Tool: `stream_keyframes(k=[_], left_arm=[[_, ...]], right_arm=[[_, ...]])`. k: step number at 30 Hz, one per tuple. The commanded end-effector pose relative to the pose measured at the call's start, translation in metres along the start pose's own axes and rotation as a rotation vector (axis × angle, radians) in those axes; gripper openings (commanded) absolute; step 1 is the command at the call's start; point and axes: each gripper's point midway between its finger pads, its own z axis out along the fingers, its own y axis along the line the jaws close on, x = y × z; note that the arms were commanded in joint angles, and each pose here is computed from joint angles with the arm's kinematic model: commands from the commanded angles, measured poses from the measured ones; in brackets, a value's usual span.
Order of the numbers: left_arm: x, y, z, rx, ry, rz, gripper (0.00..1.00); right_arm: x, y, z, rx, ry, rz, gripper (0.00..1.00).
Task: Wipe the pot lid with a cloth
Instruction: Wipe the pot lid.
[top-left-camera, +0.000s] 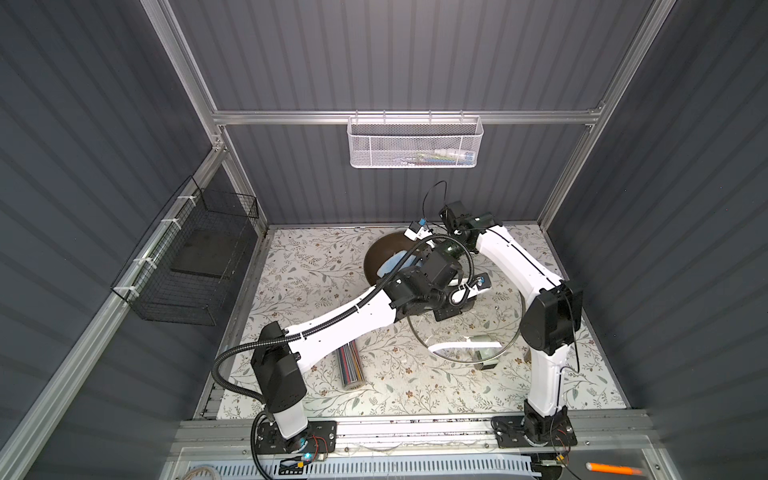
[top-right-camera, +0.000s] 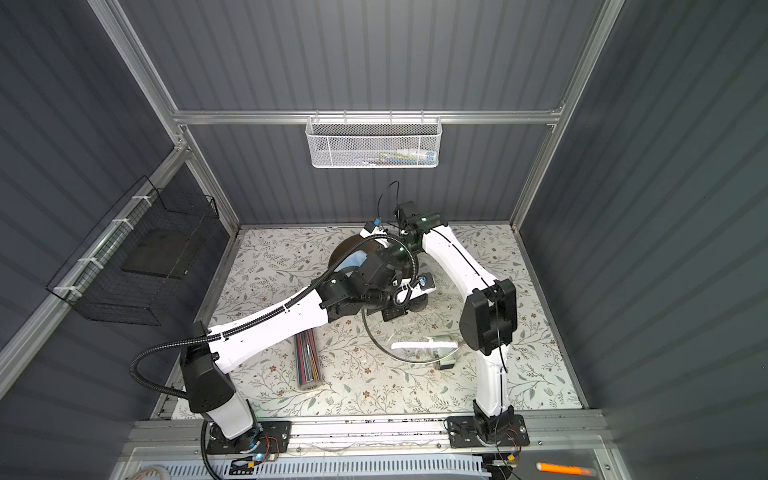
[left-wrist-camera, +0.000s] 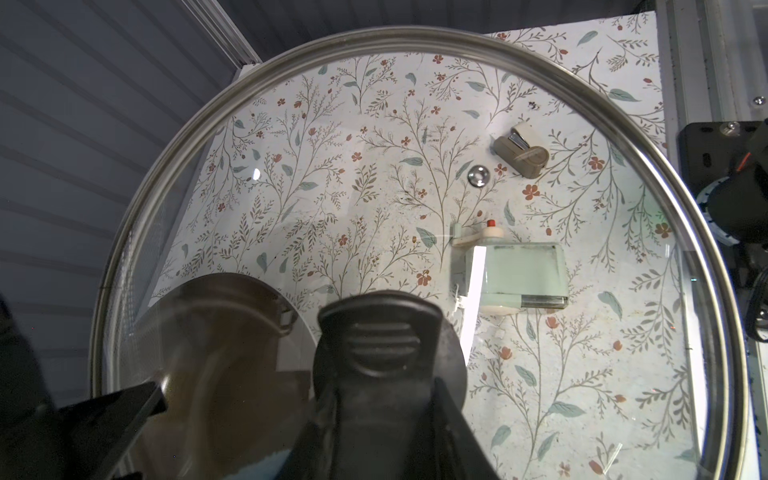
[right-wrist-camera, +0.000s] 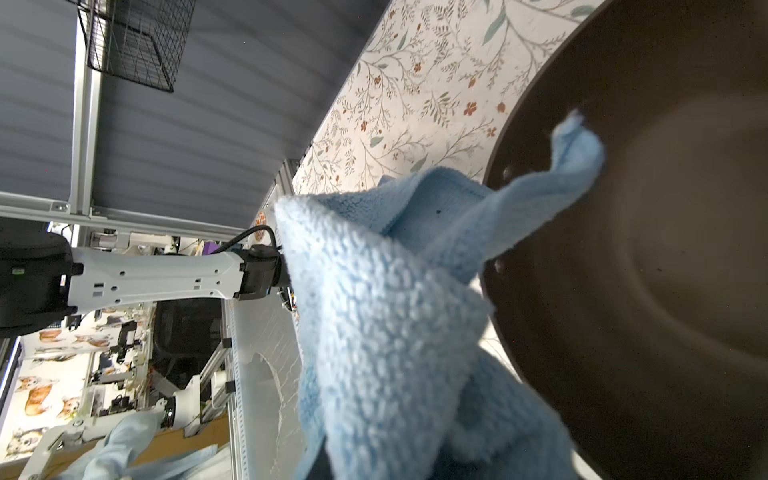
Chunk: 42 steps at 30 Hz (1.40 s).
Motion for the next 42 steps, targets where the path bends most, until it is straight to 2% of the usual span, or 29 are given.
stream_keyframes(k=[1, 5, 16, 20, 24, 33, 42], left_arm=[[-0.058, 0.024, -0.035, -0.102, -0.18, 0.086, 0.0], [-0.054, 0.025, -0.031, -0.112, -0.163, 0.097, 0.0], [-0.052, 0.034, -0.037, -0.172, -0.166, 0.099, 0.0], [-0.049, 0.038, -0.034, -0.194, -0.145, 0.094, 0.0], [-0.045, 0.043, -0.027, -0.215, -0.12, 0.09, 0.0], [-0.037, 0.048, -0.013, -0.243, -0.079, 0.085, 0.0], [-0.027, 0.055, 0.001, -0.282, -0.041, 0.082, 0.0]], right_arm=[[0.02, -0.002, 0.01, 0.05, 0.097, -0.037, 0.02], [0.036, -0.031, 0.018, 0.231, 0.184, -0.039, 0.01], [0.041, -0.081, 0.008, 0.536, 0.211, -0.074, 0.0], [0.037, -0.102, -0.014, 0.716, 0.192, -0.099, 0.0], [0.023, -0.106, -0.044, 0.847, 0.11, -0.121, 0.0], [0.002, -0.095, -0.106, 0.948, -0.087, -0.107, 0.0], [0.018, -0.111, -0.115, 0.934, -0.123, -0.012, 0.0]])
